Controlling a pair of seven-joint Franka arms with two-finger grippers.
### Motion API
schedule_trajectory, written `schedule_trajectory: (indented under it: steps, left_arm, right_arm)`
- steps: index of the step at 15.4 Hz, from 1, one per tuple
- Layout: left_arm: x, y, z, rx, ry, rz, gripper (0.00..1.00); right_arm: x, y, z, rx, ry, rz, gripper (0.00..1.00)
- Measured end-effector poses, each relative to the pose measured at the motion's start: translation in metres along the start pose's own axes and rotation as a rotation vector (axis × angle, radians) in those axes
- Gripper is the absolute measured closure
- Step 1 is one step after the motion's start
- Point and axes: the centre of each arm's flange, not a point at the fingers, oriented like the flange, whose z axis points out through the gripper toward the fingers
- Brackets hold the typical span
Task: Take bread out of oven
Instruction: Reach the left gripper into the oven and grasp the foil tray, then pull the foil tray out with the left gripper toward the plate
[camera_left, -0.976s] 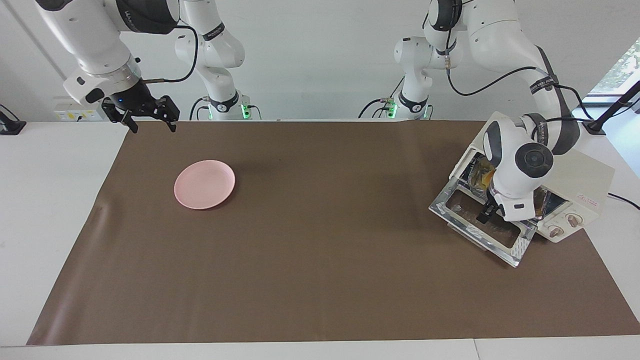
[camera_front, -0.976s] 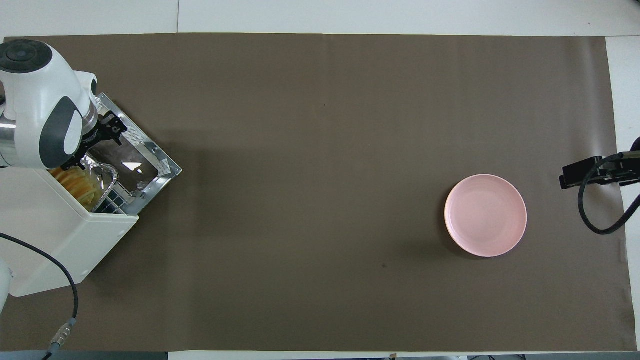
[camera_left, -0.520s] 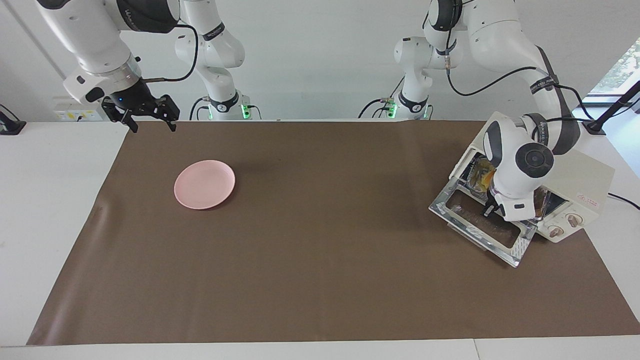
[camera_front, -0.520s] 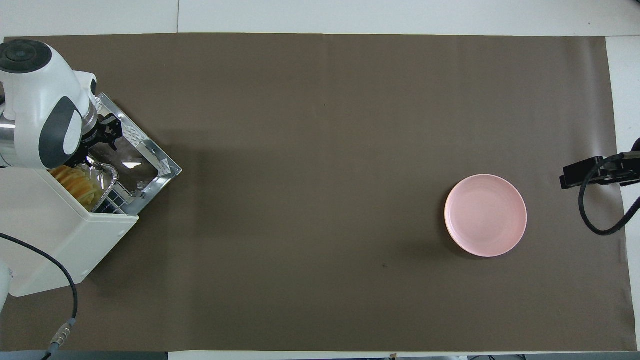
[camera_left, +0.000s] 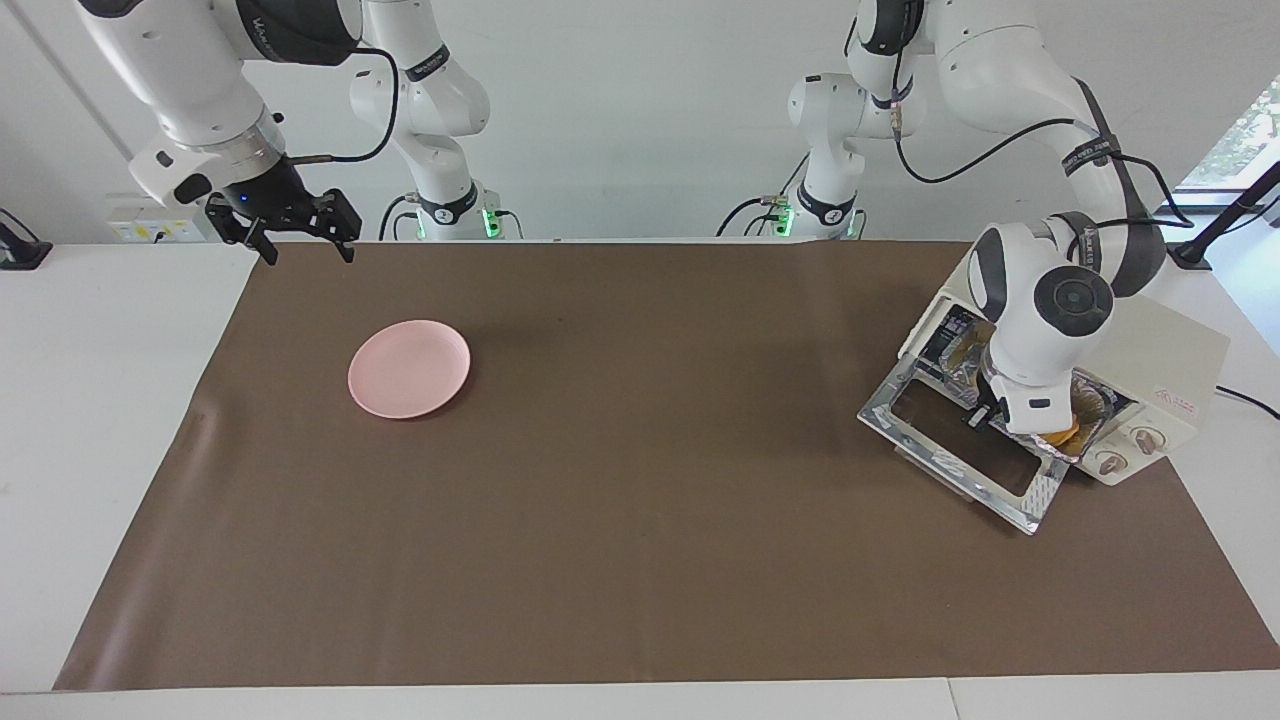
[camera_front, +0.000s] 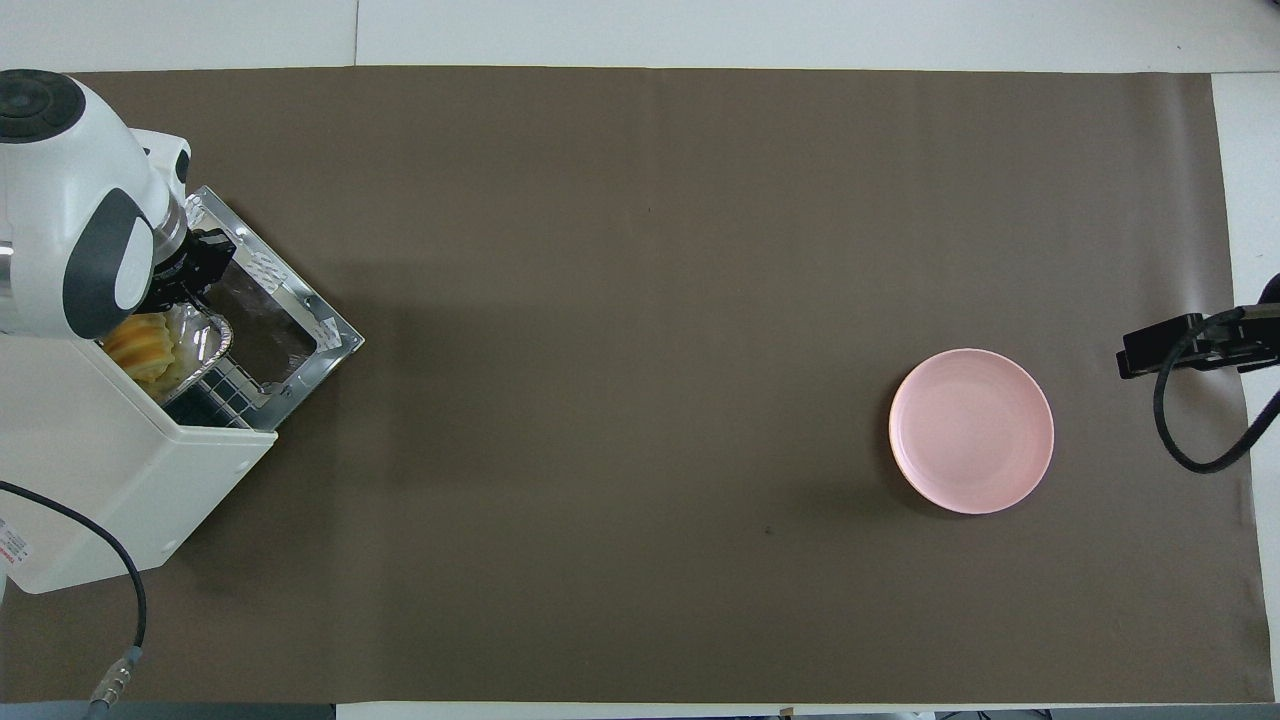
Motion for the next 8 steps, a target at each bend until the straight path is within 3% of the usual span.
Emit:
schedule_trajectory:
  steps: [3,8]
  left_arm:
    - [-0.033,0.048,-0.022,-0.071,0.048,0.077,0.98]
    - [-0.112,0.125,-0.057,-0.193,0.035,0.122,0.98]
  right_arm:
    - [0.000,0.001,0.000,0.000,-0.002,0.002,0.00]
    - [-0.002,0.002,0.001,0.001,-0.015,0.003,0.00]
